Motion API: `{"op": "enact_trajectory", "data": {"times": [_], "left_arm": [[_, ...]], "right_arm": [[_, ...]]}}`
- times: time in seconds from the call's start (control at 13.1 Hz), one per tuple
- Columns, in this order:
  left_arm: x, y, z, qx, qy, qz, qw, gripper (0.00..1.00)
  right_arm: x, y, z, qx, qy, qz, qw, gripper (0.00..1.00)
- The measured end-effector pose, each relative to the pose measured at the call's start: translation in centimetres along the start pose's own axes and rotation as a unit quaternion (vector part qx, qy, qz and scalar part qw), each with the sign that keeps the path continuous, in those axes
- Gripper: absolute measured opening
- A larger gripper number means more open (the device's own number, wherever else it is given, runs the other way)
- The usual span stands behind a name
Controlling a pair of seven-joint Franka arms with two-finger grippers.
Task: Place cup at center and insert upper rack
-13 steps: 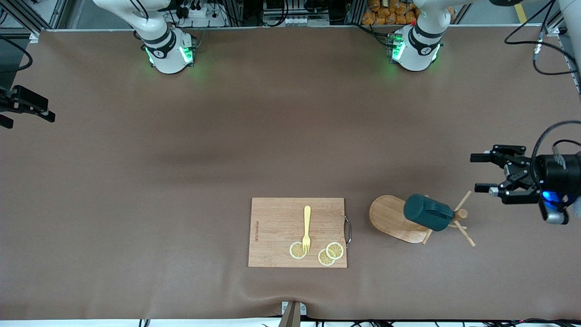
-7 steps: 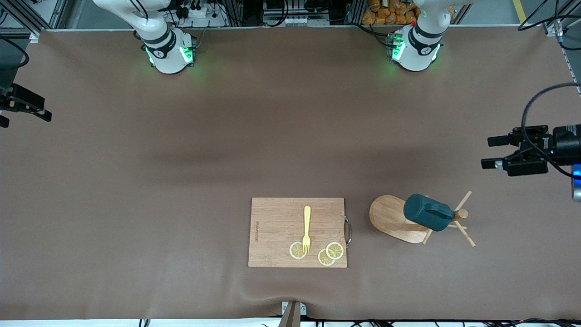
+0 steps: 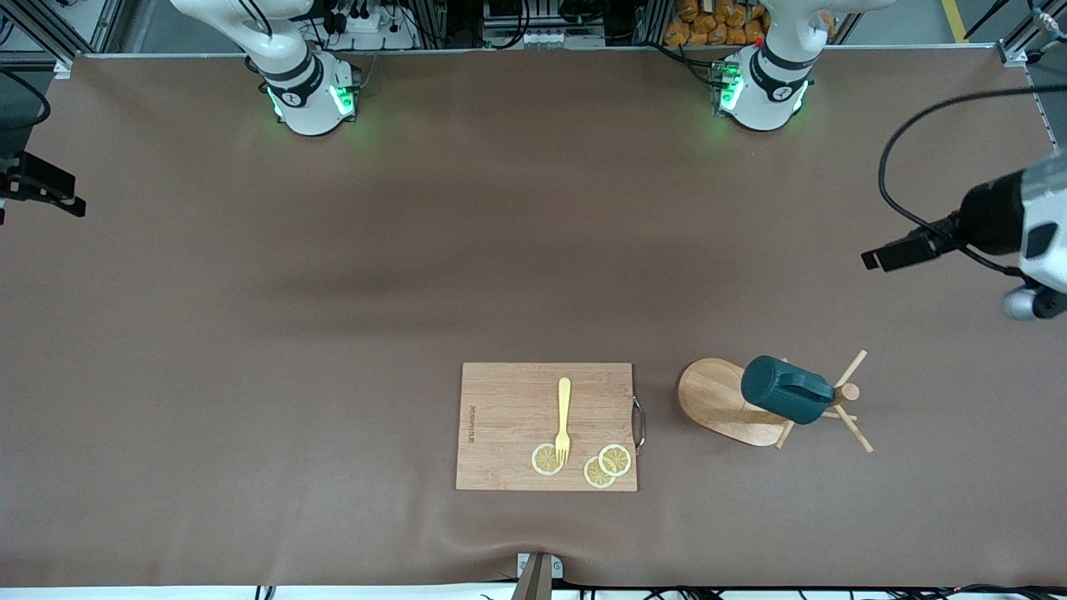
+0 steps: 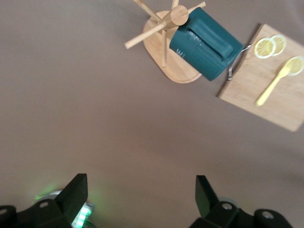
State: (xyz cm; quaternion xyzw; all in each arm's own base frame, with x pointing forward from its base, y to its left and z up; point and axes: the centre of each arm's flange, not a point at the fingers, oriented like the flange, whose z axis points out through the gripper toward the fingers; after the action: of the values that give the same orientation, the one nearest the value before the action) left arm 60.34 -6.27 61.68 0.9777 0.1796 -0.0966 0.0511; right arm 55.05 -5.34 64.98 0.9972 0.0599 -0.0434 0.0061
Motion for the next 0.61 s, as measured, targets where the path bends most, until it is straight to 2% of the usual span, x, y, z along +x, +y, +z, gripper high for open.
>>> {"op": "enact_trajectory", "data": {"times": [0.3, 0.46, 0.61], "left_arm": [[-1.0, -2.6, 0.6, 0.022, 0.04, 0.058, 0.997, 1.0], [-2.5, -3.7, 1.5, 0.04, 0.051, 0.071, 0.995, 1.0], [-4.4, -3.5, 2.2, 0.055, 0.064, 0.084, 0.993, 1.0]], "right_arm": [[-0.4, -0.3, 0.3, 0.008, -0.018, 0.001, 1.0, 1.0], [-0.6, -0.7, 0.6, 0.025, -0.031, 0.006, 0.999, 1.0], [-0.7, -0.8, 0.6, 0.03, -0.034, 0.009, 0.999, 1.0]]}}
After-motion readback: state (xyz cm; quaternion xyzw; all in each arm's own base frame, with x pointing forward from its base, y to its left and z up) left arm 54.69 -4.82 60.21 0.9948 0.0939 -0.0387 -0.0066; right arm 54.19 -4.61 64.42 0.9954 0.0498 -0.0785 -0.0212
